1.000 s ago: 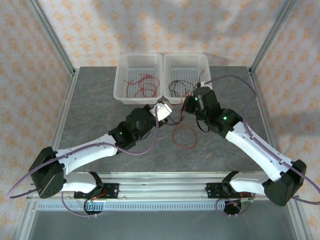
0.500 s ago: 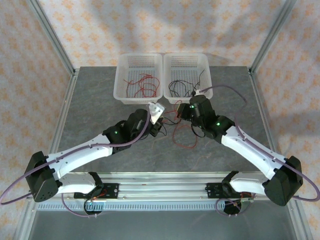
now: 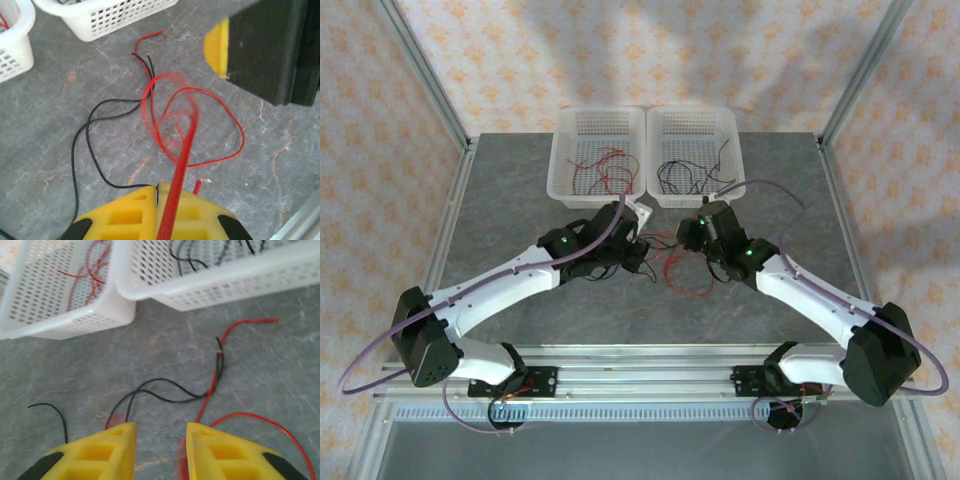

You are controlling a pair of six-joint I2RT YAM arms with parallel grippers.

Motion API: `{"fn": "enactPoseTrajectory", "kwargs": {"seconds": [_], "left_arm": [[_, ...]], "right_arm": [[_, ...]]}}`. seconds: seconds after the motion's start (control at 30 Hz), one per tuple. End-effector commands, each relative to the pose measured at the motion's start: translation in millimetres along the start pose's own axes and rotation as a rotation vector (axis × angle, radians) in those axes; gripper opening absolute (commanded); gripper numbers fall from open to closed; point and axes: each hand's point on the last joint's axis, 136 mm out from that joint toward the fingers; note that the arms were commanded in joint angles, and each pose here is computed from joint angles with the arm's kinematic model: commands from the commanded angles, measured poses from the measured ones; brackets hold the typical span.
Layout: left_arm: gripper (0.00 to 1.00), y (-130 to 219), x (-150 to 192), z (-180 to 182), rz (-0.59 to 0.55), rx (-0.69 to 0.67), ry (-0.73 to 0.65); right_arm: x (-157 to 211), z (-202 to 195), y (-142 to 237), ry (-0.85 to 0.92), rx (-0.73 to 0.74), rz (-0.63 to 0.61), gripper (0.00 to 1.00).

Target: Untangle the cables

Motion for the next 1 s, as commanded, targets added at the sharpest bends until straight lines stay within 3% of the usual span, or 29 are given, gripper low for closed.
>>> {"fn": "enactPoseTrajectory", "kwargs": {"seconds": [0.0, 0.2, 0.37, 0.6, 0.97], "left_arm": [[0.00, 12.0, 5.3, -5.3, 0.061, 0.136, 0.162], [0.00, 9.4, 12.5, -8.4, 0.140, 0.267, 0.343], [0.00, 6.8, -3.3, -9.3, 0.090, 0.363, 0.544], [0.00, 11.9, -26.7, -5.0, 0.024, 0.417, 0.709], [0.00, 26.2, -44.2, -2.5, -0.033, 0.455, 0.806]], "right_arm": [[-0.9, 1.6, -0.6, 0.098, -0.017, -0.007, 0.42], [9.7, 0.4, 7.2, 0.195, -0.050, 0.027, 0.59], [38.1, -2.5, 7.5, 0.136, -0.134, 0.106, 0.59], [71.2, 37.7, 28.8, 0.138, -0.457, 0.165, 0.59], [74.3, 67.2, 26.0, 0.310, -0.501, 0.165, 0.59]]}}
Point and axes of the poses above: each hand's point on the last joint's axis, 136 mm out from that joint toward the fingers, its own y axis back along the fingers, its own z axis along the line the jaws close on, x = y × z, and after that the axes turned 10 degrees about -y, right-handed
